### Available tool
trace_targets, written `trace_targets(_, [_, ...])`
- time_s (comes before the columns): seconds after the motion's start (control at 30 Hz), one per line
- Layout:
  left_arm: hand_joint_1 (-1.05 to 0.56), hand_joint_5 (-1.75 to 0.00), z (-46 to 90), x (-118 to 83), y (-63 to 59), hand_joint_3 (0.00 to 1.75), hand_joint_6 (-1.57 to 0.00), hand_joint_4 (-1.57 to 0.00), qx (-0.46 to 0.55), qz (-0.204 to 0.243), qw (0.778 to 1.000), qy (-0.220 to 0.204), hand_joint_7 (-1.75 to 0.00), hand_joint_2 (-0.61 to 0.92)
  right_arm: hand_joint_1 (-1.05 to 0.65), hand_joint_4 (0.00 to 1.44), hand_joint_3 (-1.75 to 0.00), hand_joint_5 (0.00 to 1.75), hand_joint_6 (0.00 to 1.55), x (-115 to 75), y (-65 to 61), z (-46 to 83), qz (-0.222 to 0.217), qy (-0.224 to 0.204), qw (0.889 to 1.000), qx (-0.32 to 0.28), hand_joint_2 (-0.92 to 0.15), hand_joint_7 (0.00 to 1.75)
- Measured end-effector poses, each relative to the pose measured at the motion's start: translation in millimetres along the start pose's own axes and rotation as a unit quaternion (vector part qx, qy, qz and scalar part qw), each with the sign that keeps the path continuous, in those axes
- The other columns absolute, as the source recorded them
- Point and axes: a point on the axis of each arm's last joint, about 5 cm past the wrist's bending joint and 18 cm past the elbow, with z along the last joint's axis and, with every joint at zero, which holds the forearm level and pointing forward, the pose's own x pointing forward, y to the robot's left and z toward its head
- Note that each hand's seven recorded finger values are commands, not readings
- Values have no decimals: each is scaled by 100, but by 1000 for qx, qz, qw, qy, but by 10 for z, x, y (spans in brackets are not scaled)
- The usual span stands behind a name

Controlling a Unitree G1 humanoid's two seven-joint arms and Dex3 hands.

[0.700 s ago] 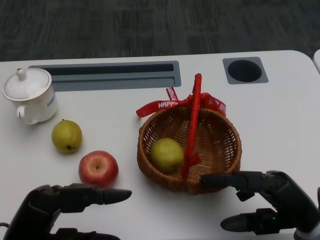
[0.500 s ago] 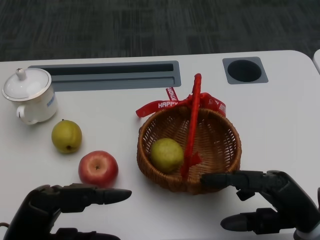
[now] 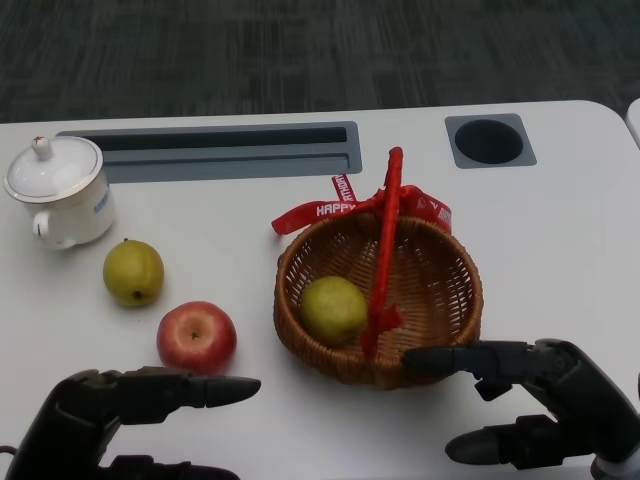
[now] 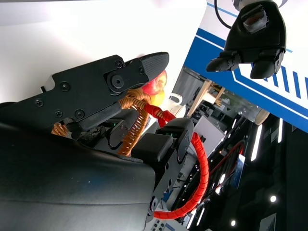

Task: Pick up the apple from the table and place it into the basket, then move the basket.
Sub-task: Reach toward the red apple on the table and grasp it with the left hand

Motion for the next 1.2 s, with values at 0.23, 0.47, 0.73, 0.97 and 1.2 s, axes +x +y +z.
trace_targets(0.23, [-56,0,37,28,50,0,-68,-74,56,2,998,-18,0,71,-51,76,0,0,72,3,-5,4,3,-1,1000,-1,-75,0])
trace_targets(0.47, [-74,-1,-31,189,270,0,-33,-32,193,1,981,-7,-1,69,-51,77,0,0,72,6,-4,1,5,1,1000,2,-76,0])
trace_targets(0.73, [-75,-3,-316,270,370,0,-36,-36,229,-2,971,64,-2,65,-52,77,0,0,72,-3,3,8,6,2,1000,2,-77,0])
trace_targets(0.97, [-66,-3,-556,344,240,0,-38,-40,232,-14,966,114,-1,63,-52,77,0,0,72,-29,15,15,5,4,1000,3,-78,0])
trace_targets(1.2, [-62,-3,-767,404,97,1,-41,-44,229,-21,959,169,-1,65,-51,77,0,0,72,-45,16,21,4,5,1000,2,-78,0])
